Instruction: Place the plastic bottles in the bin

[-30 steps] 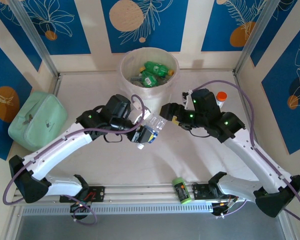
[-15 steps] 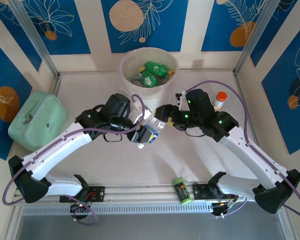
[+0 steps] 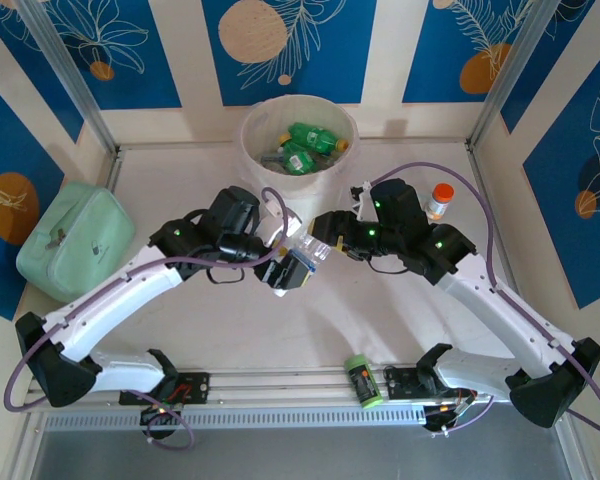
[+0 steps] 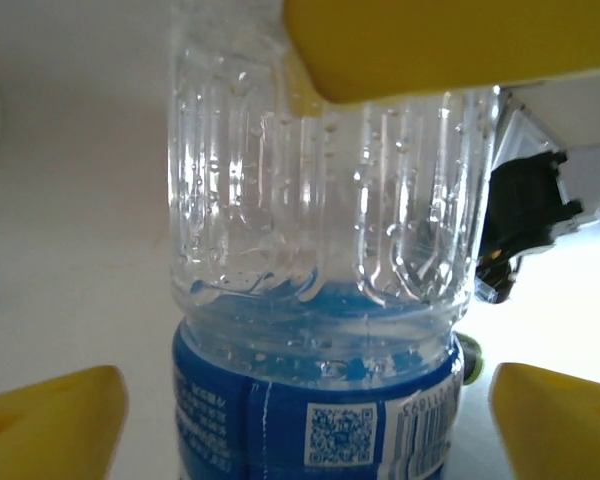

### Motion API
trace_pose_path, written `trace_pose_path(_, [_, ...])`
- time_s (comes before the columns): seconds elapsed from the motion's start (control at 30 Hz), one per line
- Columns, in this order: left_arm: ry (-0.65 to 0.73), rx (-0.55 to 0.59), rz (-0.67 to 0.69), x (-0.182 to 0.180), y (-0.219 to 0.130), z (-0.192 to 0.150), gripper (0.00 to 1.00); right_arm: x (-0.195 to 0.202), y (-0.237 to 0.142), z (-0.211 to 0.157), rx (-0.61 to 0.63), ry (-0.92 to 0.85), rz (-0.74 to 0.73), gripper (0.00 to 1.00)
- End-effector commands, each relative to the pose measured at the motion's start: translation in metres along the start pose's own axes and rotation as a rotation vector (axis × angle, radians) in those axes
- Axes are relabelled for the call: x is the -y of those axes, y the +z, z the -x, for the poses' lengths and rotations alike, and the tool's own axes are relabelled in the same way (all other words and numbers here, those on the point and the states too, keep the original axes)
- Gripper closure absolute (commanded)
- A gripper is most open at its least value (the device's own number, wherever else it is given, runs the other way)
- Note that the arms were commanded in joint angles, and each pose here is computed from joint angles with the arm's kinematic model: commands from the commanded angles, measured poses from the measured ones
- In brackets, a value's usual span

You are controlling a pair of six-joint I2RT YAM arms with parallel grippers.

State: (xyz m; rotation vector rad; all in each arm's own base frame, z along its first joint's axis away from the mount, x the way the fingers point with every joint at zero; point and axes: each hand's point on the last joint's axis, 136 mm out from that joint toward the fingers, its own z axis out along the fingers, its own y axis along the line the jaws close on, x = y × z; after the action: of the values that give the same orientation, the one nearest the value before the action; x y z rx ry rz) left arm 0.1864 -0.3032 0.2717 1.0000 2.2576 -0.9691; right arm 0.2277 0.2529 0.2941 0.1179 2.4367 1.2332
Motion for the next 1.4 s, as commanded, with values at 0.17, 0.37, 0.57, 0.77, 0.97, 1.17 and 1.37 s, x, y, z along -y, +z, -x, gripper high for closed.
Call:
trace_pose_path(0.17, [-0.108,0.206,0.271,-0.032,-0.055,0.031,0.00,-0.017,-0.021,0.022,0.077,-0.024,0.043,0.41])
trace_pose_path(0.37, [-0.385,0.401,0.514,-0.089,-0.124,0.025,0.00,-0.047,-0.044,0.071,0.185,-0.049,0.128,0.41])
trace_pose_path(0.57, [-0.650,0.438,0.589,-0.131,-0.140,-0.008,0.02,-0.063,-0.047,0.126,0.278,-0.022,0.177,0.41])
trace_pose_path(0.77, [-0.736,0.466,0.522,-0.138,-0.129,-0.014,0.05,-0.067,-0.045,0.185,0.377,-0.011,0.177,0.41])
trace_pose_path(0.97, [-0.759,0.454,0.538,-0.146,-0.125,-0.022,0.07,-0.072,-0.026,0.233,0.375,-0.007,0.198,0.41])
trace_pose_path(1.17, [-0.813,0.452,0.528,-0.159,-0.111,-0.035,0.09,-0.077,0.007,0.265,0.324,-0.031,0.187,0.42])
trace_pose_path(1.37, [-0.859,0.457,0.528,-0.170,-0.103,-0.041,0.10,-0.082,0.042,0.284,0.283,-0.061,0.164,0.42])
